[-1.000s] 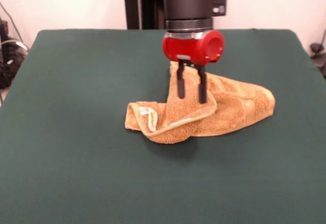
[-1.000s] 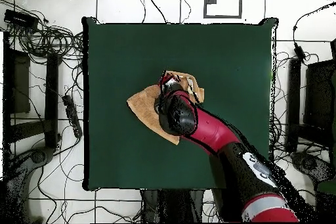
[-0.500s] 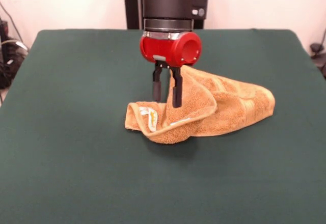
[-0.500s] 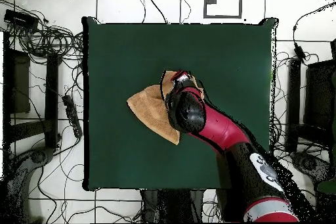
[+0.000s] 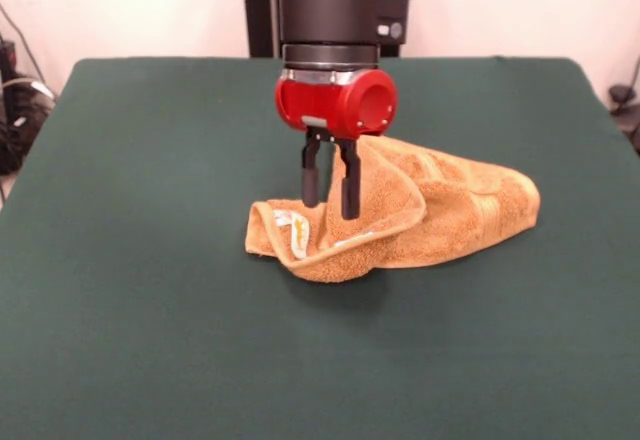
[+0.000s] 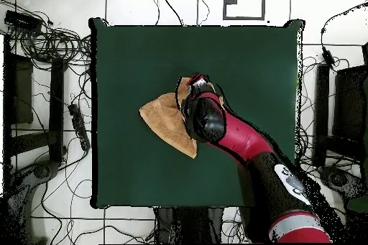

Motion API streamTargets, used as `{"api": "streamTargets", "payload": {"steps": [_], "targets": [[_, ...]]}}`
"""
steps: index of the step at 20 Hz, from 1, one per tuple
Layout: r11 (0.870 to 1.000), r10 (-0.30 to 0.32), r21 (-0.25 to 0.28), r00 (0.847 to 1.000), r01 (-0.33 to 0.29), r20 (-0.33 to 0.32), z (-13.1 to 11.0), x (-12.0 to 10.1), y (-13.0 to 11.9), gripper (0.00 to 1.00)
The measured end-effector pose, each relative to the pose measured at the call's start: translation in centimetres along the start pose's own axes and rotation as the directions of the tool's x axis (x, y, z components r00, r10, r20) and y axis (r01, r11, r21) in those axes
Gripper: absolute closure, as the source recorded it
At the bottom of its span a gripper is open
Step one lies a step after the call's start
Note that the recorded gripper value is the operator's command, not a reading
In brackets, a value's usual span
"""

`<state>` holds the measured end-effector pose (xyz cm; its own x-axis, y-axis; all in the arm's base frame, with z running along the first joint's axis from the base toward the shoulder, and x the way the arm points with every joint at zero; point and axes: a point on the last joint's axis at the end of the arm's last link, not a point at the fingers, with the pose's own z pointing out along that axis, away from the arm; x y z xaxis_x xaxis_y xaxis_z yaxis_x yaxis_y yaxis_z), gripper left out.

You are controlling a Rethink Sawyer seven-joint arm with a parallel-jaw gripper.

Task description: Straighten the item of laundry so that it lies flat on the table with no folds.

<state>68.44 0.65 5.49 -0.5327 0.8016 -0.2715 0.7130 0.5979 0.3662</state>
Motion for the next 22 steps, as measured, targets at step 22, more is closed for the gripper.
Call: {"api": "streamTargets", "payload": {"steps": [22], "targets": [[0.983, -0.022, -0.185, 0.998, 0.010, -0.066, -1.2, -0.5, 4.4, 0.00]]}}
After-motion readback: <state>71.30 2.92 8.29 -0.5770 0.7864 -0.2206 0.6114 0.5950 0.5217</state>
